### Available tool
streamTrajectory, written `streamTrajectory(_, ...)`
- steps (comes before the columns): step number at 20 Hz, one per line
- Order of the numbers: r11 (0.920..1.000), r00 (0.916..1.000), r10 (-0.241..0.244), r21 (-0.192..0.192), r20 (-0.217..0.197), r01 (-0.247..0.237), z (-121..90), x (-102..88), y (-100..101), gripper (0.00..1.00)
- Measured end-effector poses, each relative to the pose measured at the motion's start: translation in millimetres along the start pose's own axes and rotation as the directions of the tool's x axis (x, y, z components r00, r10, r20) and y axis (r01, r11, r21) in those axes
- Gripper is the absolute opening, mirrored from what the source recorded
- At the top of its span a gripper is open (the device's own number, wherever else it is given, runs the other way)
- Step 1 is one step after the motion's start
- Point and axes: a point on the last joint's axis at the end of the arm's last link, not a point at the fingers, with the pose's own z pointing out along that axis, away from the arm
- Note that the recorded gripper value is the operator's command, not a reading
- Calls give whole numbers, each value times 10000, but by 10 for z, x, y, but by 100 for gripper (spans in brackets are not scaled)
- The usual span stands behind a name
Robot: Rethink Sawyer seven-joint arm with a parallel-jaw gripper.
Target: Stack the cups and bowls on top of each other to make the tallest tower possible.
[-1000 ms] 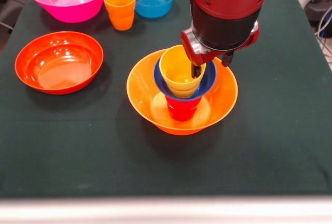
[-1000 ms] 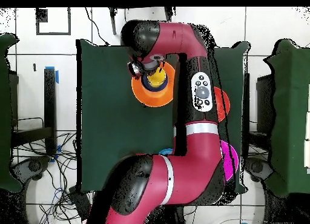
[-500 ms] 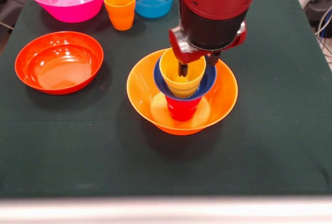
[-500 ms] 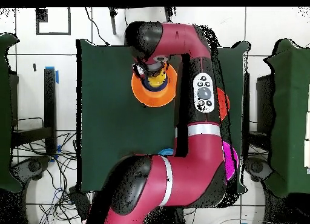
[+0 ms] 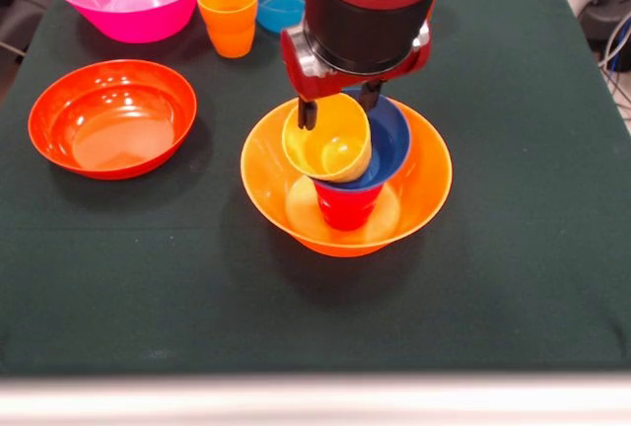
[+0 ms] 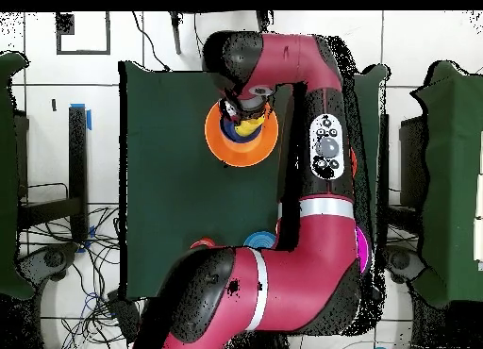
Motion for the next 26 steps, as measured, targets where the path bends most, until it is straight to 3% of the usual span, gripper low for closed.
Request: streamTrajectory(26, 10000, 10000, 22, 73, 38, -22, -97, 32, -10, 100)
